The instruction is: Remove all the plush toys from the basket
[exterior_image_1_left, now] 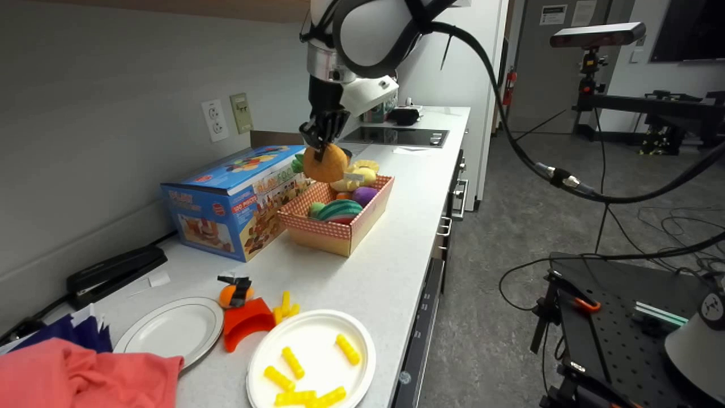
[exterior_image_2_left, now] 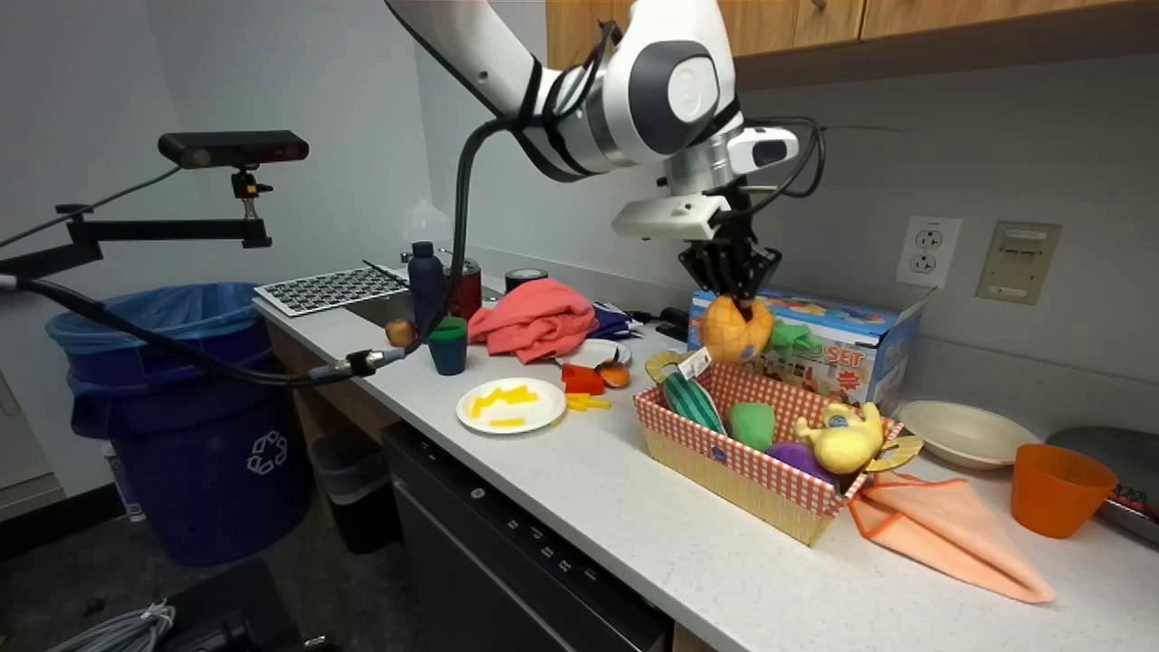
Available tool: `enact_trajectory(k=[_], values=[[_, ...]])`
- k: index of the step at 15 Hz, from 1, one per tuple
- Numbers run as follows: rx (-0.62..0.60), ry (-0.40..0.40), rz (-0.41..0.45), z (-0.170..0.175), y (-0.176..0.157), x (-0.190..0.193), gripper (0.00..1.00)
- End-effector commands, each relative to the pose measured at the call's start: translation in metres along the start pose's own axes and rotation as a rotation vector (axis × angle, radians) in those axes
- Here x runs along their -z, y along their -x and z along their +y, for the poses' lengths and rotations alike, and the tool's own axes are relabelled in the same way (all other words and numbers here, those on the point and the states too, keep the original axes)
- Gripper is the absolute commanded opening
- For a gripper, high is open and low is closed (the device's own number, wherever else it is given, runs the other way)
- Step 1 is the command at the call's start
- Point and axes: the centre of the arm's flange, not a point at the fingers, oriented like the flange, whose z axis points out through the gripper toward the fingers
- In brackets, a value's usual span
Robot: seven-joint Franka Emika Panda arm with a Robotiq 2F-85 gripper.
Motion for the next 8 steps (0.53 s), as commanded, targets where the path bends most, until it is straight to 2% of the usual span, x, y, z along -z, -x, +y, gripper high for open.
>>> enact_trajectory(k=[1,5,8], values=[[0.139,-0.097,0.036,-0.036,0.023,0.035,0.04],[0.296,-0.199,0.045,-0.097,0.036,0.035,0.04],[0.388,-0.213,0.034,-0.137,0.044,0.018,0.04]])
